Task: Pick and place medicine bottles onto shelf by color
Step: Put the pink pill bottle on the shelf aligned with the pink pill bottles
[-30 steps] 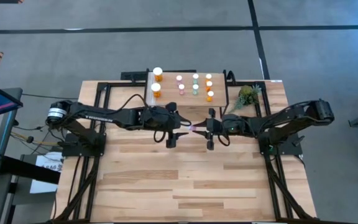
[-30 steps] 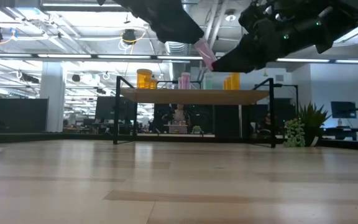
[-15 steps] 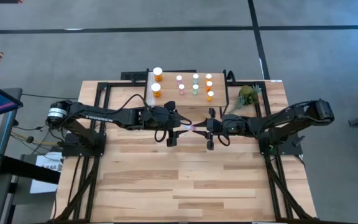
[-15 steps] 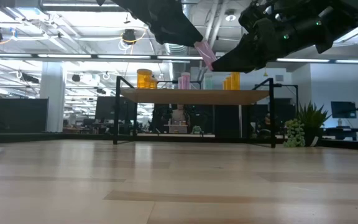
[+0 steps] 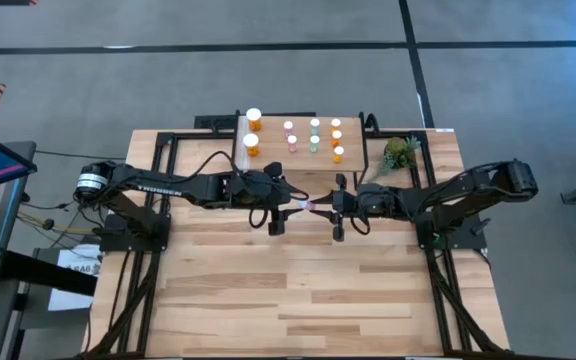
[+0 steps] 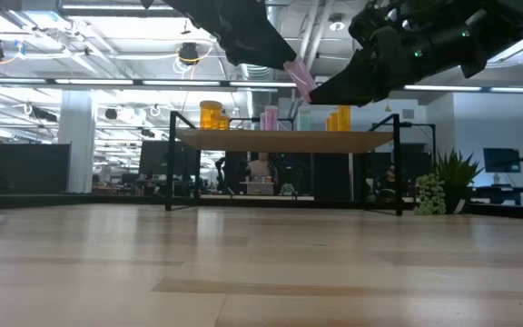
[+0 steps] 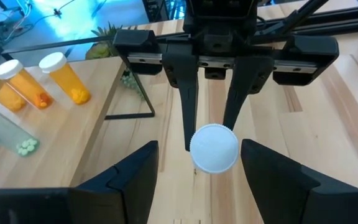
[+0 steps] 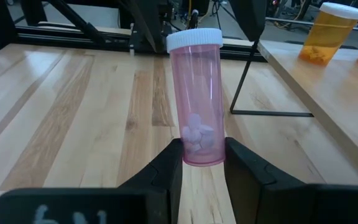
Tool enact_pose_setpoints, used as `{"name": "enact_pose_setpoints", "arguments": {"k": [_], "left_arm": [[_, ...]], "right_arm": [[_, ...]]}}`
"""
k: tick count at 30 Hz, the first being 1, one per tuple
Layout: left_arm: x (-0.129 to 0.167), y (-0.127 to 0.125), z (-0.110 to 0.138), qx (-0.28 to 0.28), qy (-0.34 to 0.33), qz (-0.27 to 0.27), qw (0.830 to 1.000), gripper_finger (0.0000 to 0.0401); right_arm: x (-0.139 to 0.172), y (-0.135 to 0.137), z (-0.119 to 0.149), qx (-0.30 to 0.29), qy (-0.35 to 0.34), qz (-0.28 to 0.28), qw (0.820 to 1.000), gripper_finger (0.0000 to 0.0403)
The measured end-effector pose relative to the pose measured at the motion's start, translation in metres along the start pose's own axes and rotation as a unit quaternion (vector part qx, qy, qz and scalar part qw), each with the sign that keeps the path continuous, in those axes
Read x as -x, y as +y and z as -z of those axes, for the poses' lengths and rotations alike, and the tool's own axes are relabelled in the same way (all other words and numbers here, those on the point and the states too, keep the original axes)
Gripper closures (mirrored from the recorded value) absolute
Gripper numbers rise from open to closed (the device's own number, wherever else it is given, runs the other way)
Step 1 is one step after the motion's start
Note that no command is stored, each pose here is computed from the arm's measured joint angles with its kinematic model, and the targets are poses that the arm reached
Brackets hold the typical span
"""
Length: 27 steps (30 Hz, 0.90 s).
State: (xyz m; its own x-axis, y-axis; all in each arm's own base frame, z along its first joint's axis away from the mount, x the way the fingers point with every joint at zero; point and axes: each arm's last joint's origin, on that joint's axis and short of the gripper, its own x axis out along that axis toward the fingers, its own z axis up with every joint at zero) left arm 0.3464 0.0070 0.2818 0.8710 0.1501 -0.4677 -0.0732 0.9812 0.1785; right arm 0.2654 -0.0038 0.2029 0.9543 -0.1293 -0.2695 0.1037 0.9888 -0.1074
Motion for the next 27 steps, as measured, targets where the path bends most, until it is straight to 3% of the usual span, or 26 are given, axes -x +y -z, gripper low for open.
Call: {"name": "enact_pose_setpoints", "arguments": {"k": [20,27], "left_arm": [[0.0001,-0.0003,0.0006,-0.002,0.002,0.005,1.000,0.0183],[-0.0051,-0.0034,0.0023,-0.013,-0.002,0.037,0.999,0.0183]], "right_arm": [[0.0000,0.0002,-0.0003,-0.002,-0.002,0.000,1.000,0.0287],[0.0011,0.0083,-0.0030,0.010,-0.014,-0.015,1.000,0.0287]]}}
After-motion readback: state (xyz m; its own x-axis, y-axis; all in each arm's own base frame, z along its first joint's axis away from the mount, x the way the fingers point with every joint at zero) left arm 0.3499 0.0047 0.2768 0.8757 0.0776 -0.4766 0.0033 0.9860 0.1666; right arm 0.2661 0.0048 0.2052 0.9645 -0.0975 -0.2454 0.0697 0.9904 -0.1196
